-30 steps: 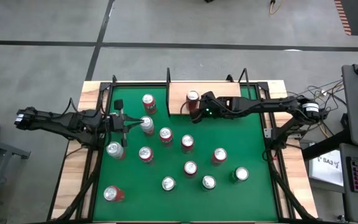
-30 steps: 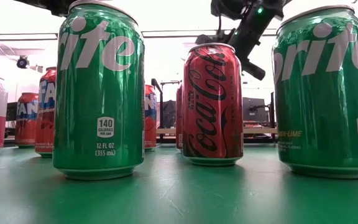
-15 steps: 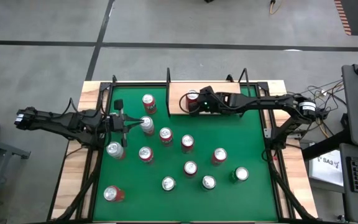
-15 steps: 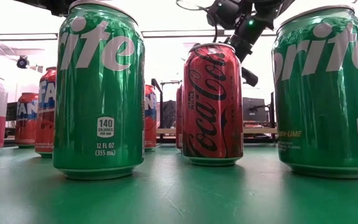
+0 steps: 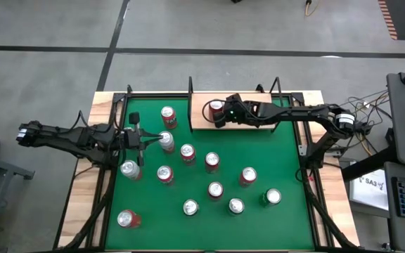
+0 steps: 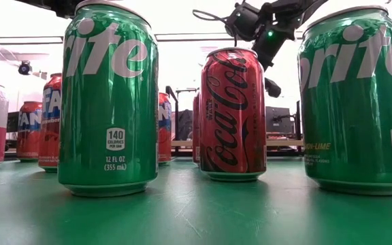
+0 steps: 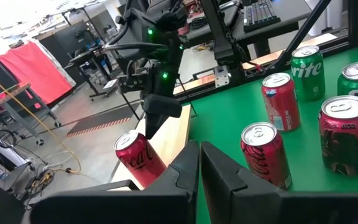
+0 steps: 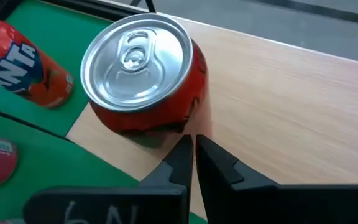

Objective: Place canned beverage on shelf
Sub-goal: Put the red-black soda can on the shelf

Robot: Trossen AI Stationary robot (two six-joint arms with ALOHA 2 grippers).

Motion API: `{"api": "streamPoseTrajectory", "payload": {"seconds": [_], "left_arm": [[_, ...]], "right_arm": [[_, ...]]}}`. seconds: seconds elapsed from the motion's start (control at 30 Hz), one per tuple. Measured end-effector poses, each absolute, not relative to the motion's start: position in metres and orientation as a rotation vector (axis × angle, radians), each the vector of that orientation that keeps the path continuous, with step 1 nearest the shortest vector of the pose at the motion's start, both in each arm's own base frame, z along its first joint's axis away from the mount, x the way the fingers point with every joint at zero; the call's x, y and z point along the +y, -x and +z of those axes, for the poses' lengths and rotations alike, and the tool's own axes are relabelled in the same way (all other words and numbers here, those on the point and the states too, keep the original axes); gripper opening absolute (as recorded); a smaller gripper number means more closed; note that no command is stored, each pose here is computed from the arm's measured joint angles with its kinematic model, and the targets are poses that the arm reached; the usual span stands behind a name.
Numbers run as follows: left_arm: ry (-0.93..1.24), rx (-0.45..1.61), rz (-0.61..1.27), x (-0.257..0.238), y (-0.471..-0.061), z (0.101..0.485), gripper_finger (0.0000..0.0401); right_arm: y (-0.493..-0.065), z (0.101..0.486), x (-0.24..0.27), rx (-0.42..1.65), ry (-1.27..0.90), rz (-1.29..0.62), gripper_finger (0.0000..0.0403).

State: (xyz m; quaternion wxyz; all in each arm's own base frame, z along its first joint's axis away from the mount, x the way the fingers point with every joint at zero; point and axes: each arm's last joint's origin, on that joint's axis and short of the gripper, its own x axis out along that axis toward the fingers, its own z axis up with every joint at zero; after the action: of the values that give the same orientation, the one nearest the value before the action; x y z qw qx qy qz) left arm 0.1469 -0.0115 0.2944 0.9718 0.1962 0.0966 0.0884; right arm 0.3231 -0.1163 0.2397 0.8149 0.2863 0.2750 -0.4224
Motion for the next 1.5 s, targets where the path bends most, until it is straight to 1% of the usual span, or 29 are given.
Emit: {"api": "streamPoseTrajectory", "payload": {"seconds": [0.5,0.83,1.5], "left_arm": [[-0.399,0.205,0.176,-0.012,-0.147,0.293,0.0],[-0.399,0.206,0.176,-0.012,-0.147,0.293,0.0],[-0.4,0.212,0.175,-0.012,-0.147,0.293,0.0]], "right_arm": [[-0.331,0.236,-0.098,0.603,-0.602,-0.854,0.0012],[-0.339,0.224,-0.101,0.614,-0.586,-0.851,0.0012],[-0.34,0.226,-0.111,0.574,-0.533,-0.876,0.0012]]}}
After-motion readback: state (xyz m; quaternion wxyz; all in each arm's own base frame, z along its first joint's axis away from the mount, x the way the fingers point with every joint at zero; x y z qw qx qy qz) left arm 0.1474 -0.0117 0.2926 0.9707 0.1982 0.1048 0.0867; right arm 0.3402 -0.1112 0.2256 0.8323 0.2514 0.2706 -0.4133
